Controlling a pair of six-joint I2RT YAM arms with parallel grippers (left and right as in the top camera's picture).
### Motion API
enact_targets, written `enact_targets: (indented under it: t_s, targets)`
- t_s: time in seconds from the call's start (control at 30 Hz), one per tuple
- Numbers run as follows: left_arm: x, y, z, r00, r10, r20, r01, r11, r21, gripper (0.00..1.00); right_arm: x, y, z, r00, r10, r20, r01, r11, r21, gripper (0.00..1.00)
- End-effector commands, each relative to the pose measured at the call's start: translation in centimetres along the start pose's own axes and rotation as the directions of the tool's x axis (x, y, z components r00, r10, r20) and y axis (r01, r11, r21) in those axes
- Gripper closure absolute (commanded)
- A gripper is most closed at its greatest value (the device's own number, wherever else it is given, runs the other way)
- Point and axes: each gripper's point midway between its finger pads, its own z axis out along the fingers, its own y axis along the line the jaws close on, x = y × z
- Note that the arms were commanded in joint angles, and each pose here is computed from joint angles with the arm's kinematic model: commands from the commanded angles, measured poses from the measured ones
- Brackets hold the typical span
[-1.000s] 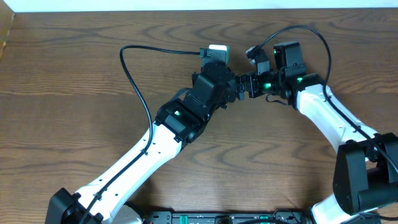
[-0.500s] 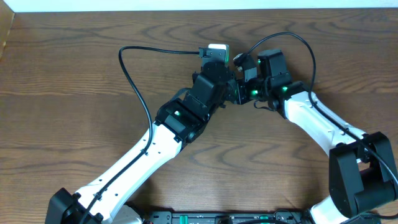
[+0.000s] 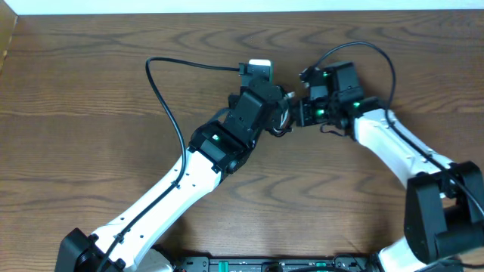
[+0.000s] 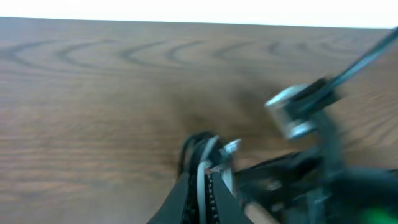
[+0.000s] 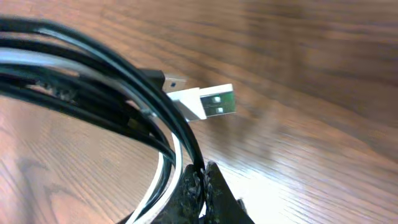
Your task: Untangle cables
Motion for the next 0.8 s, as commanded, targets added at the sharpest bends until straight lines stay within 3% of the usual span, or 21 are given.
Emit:
enact_targets:
  t_s: [0.0,0.27,0.5,0.77]
  targets:
    - [-1.2,1.9,-0.8,0.999,0.015,0.046,-0.01,0.996,-0.094,0.92,-2.0,-1.1,-3.8,0.995,0.027,0.091,-0.03,0.999,0.034,0.99]
    - [1.0,5.6,0.1,0.998,0.023,-0.058,-0.034,0.978,-0.208,0.92,-4.0,-3.6,-11.5,0.969,0.083,0.234,-0.108,0.99,0.095,0.99]
    - [5.3,9.9,2.6,0.978,0.006,-0.207,-0.074,0.944,-0.323,0.92,-4.3,-5.5,-17.8,0.928,0.132,0.348,-0.183,0.976,0.118,0.99]
    - [6.5,8.8,3.1,0.977,0.024,-0.213,-0.086,0.954,-0.286,0.92,-2.6,-6.4,-18.7,0.936,0.161,0.314,-0.214,0.966,0.142,0.99]
